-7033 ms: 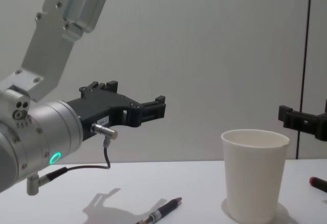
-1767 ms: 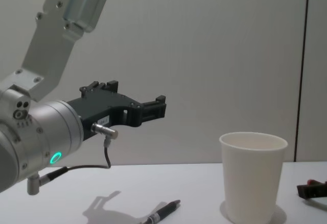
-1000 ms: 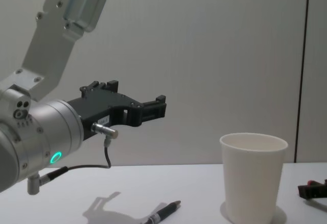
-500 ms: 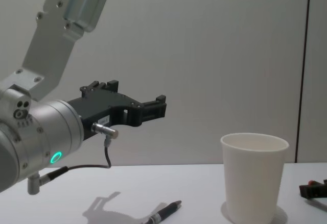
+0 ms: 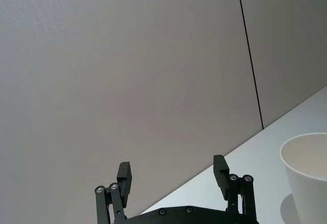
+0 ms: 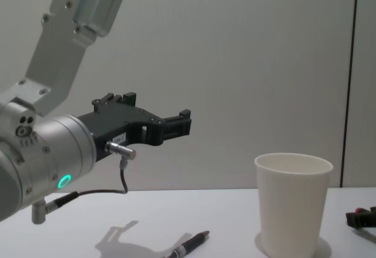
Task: Place the pen into the pen holder.
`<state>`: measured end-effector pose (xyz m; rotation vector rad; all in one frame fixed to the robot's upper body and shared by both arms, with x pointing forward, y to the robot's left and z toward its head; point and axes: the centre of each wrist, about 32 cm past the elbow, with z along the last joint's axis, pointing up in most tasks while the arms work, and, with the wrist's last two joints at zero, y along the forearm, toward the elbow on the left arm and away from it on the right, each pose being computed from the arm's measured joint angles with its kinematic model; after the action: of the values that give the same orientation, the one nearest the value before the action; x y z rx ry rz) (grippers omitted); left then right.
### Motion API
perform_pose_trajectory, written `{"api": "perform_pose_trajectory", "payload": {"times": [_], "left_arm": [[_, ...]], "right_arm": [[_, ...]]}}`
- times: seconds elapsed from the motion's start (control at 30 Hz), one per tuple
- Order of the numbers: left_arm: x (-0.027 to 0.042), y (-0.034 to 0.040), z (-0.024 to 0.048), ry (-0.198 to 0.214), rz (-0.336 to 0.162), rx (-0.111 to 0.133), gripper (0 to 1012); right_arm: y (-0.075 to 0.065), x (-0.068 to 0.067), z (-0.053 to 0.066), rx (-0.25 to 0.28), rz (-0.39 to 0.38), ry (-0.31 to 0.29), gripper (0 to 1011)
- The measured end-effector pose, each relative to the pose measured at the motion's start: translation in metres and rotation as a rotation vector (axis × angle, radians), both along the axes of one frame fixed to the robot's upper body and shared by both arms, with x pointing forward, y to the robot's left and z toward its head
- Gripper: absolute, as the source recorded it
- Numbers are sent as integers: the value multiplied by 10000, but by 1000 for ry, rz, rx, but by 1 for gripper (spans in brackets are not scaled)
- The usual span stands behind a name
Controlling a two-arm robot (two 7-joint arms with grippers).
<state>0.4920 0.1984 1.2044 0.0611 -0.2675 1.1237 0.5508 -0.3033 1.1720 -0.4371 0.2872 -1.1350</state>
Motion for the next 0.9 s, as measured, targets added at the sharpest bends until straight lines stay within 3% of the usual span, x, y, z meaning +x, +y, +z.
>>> {"api": "perform_pose_trajectory", "payload": {"times": [0.9], "left_arm": [[0, 0, 0, 0, 0, 0, 1003]], "right_arm": [[-2, 0, -3, 0, -1, 1, 388]]}}
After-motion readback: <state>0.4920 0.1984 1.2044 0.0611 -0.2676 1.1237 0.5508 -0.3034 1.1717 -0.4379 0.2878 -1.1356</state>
